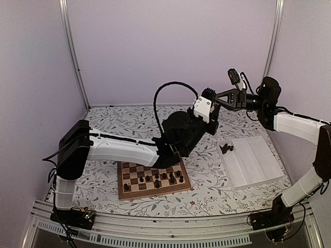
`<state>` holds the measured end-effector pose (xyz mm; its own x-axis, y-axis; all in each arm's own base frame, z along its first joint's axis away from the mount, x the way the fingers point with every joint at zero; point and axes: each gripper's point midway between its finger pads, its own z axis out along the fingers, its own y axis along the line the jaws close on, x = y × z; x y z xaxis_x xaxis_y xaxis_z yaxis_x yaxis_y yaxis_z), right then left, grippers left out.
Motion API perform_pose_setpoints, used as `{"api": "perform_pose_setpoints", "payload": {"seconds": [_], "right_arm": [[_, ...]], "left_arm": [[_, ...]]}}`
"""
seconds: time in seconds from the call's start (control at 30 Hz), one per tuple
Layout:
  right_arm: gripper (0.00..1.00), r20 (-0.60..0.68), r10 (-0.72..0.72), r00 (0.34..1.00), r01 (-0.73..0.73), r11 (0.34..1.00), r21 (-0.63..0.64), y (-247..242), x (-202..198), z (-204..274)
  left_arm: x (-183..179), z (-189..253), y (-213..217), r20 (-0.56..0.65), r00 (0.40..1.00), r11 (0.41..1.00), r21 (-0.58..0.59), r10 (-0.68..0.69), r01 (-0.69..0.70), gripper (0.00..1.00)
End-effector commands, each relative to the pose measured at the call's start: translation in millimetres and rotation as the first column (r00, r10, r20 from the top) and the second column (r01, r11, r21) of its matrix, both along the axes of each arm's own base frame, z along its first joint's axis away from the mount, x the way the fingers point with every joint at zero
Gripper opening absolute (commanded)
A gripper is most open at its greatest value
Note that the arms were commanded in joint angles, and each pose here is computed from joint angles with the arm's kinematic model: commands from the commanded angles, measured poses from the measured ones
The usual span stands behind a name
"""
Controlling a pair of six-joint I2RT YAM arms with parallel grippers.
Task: Set up the chess pieces on the board
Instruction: Place the chess piece on the chessboard.
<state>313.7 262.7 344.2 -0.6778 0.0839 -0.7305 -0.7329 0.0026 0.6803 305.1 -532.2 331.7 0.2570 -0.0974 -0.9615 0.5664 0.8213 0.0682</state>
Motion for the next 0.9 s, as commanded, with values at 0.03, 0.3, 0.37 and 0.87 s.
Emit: {"api": "perform_pose_setpoints", "payload": {"seconds": [0.03,0.3,0.37,0.87], "right_arm": [[0.06,0.056,0.056,0.997,-0.056,0.998,0.011,0,-19,10],[0.06,0.063,0.059,0.996,-0.06,0.998,0.014,0,-20,10],[0.07,0.066,0.059,0.996,-0.06,0.998,0.015,0,-20,10],[0.44,0.125,0.011,0.992,-0.006,0.999,-0.038,-30,-8,5]], "left_arm": [[24,-4,6,-0.067,0.997,0.999,-0.032,0.04,-0.043,0.39],[27,-8,5,-0.095,0.995,0.999,-0.038,0.031,-0.035,0.39],[28,-10,5,-0.105,0.994,0.999,-0.039,0.019,-0.023,0.36],[21,9,24,-0.17,0.983,0.991,0.107,-0.065,0.084,0.06]]}}
